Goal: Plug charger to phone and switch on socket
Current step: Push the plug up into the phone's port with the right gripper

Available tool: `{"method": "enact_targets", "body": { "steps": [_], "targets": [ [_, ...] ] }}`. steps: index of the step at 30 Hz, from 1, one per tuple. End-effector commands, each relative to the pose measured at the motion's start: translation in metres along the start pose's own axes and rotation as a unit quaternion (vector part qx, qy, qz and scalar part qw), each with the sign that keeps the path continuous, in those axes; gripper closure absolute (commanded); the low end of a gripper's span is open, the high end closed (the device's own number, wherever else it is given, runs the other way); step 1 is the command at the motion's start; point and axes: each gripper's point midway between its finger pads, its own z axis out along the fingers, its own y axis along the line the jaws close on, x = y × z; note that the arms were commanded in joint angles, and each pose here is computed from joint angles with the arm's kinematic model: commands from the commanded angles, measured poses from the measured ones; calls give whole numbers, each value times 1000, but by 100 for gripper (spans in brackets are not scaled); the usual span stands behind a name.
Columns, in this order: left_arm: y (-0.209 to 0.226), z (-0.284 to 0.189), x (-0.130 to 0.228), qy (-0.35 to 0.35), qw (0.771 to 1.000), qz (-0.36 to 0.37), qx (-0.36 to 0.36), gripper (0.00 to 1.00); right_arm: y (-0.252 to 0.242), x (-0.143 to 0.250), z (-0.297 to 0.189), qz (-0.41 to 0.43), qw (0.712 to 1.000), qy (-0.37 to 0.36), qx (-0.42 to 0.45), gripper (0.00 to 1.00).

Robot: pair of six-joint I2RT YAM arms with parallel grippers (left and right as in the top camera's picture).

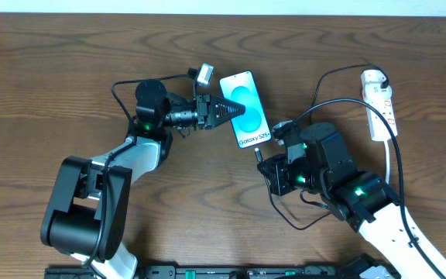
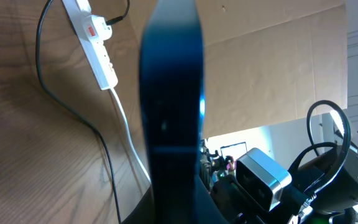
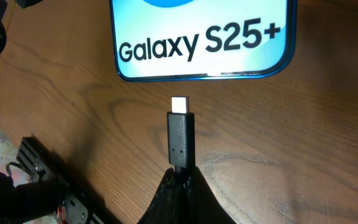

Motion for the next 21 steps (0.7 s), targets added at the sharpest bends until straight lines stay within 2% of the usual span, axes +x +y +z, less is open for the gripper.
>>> {"method": "enact_targets", "body": {
  "steps": [1, 21],
  "targets": [
    [-10, 1, -3, 6, 1000, 25, 8, 92, 1, -2, 0, 1, 1000, -3, 2, 99],
    [-10, 1, -2, 7, 1000, 14, 8, 92, -1, -7, 0, -1, 1000, -15, 10, 99]
  ]
}}
